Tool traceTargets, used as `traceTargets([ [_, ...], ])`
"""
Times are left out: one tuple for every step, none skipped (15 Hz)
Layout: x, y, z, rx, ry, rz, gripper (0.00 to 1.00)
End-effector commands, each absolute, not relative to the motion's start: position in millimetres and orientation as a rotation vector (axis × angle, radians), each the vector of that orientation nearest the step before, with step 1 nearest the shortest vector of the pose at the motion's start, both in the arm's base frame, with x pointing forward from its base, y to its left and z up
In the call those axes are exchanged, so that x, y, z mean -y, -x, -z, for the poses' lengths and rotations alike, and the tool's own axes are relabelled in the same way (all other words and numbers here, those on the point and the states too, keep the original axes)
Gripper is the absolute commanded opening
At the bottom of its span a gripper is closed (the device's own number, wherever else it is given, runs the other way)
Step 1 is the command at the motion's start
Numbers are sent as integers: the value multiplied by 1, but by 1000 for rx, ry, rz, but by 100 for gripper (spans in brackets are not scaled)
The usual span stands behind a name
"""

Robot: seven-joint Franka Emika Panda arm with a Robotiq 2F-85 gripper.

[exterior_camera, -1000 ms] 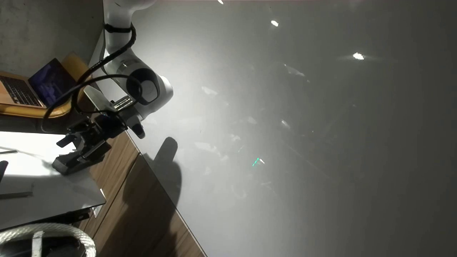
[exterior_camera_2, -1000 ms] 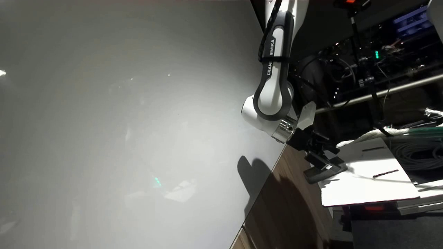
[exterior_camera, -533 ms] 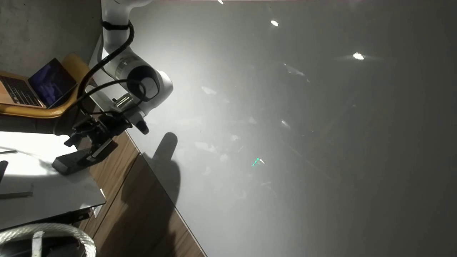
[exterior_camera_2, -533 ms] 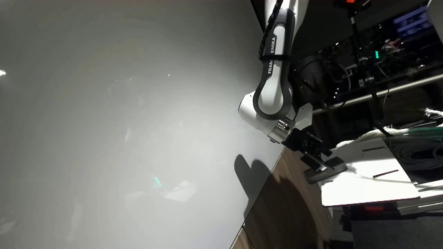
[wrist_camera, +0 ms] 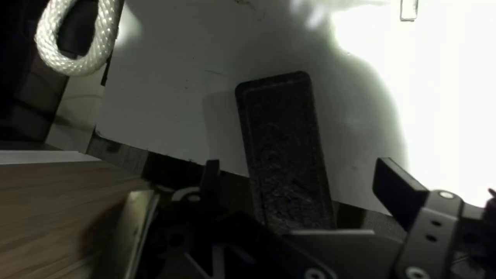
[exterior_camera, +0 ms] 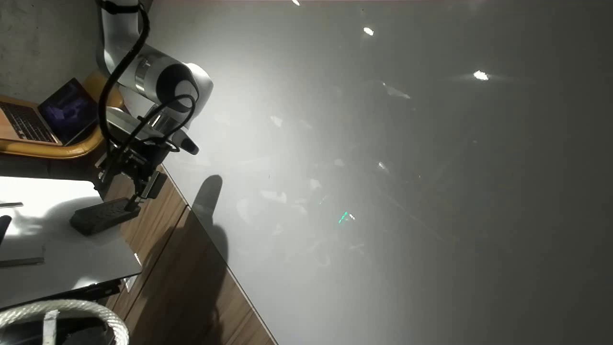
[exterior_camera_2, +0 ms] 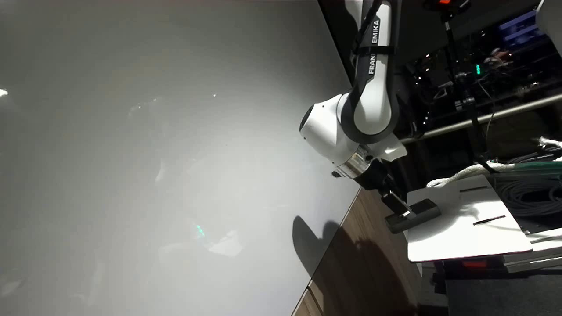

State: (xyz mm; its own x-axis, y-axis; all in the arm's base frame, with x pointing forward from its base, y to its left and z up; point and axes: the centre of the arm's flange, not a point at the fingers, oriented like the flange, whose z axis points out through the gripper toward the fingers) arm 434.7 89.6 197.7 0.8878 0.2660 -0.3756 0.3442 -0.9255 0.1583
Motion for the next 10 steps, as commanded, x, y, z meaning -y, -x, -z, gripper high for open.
traceTargets([
  [-83, -408, -204, -528, -2885, 361, 100],
  [-83, -406, -204, -535, -2894, 320, 100],
  [-84, -405, -206, -544, -2908, 280, 100],
  [-83, -403, -208, -550, -2913, 246, 100],
  [-83, -403, -209, -557, -2920, 221, 100],
  [-81, -403, -212, -563, -2923, 198, 100],
  [-79, -403, -213, -568, -2926, 180, 100],
  [-76, -403, -216, -572, -2930, 164, 100],
  [-73, -403, -217, -573, -2936, 151, 100],
  [-70, -402, -217, -577, -2942, 141, 100],
])
